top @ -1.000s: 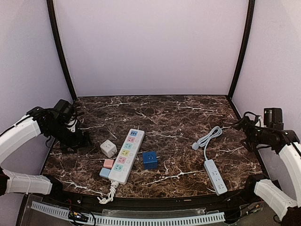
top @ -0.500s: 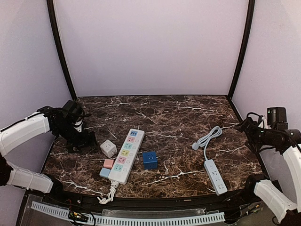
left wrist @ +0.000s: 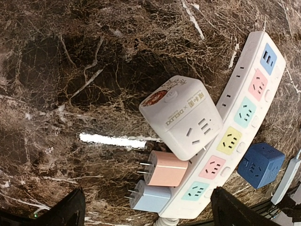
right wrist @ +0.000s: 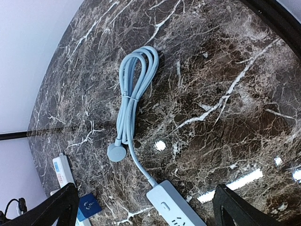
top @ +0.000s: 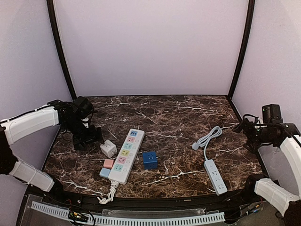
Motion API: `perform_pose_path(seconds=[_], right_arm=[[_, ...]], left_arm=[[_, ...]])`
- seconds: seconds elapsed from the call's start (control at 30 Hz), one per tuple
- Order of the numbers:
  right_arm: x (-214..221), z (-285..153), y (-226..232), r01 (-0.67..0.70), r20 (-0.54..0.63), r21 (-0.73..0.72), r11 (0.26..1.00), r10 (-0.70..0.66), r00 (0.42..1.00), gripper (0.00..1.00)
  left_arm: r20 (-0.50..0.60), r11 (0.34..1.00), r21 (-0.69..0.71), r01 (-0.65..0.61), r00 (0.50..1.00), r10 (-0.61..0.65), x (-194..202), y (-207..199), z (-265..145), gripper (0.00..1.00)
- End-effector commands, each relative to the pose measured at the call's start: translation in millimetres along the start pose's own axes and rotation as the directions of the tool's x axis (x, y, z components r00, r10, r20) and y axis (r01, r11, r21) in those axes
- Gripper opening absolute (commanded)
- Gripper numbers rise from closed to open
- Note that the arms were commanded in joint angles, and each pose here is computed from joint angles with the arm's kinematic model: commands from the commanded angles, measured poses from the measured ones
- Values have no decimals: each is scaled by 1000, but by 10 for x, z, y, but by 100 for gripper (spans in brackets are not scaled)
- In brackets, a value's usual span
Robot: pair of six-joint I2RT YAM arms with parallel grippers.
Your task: Insert the plug
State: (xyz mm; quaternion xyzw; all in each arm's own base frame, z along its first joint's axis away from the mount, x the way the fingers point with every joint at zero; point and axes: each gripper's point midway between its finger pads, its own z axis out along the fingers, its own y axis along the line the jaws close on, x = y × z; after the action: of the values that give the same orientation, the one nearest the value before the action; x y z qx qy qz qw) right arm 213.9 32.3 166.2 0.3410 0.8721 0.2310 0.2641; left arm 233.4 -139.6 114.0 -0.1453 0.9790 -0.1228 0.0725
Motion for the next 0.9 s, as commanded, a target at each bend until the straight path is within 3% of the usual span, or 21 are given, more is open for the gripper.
perform_pose_path(seconds=[0.0, 0.47, 0.7, 0.87], right_arm=[[8, 37, 0, -4, -17, -2, 1000, 4, 1000, 99], [76, 171, -52, -24, -73, 17, 1000, 25, 997, 99], [79, 164, -33, -21, -77, 9, 1000, 22, 997, 99], [92, 127, 2, -20, -78, -9, 1000, 19, 997, 99]], left_arm=[[0, 994, -66, 90, 996, -90, -4, -4, -41, 93], [7, 946, -82, 315, 949, -315, -33, -178, 77, 93], [2, 951, -11, 308, 952, -308, -164, -412, 274, 92], [28, 979, 15, 202, 979, -203, -335, -566, 293, 91]])
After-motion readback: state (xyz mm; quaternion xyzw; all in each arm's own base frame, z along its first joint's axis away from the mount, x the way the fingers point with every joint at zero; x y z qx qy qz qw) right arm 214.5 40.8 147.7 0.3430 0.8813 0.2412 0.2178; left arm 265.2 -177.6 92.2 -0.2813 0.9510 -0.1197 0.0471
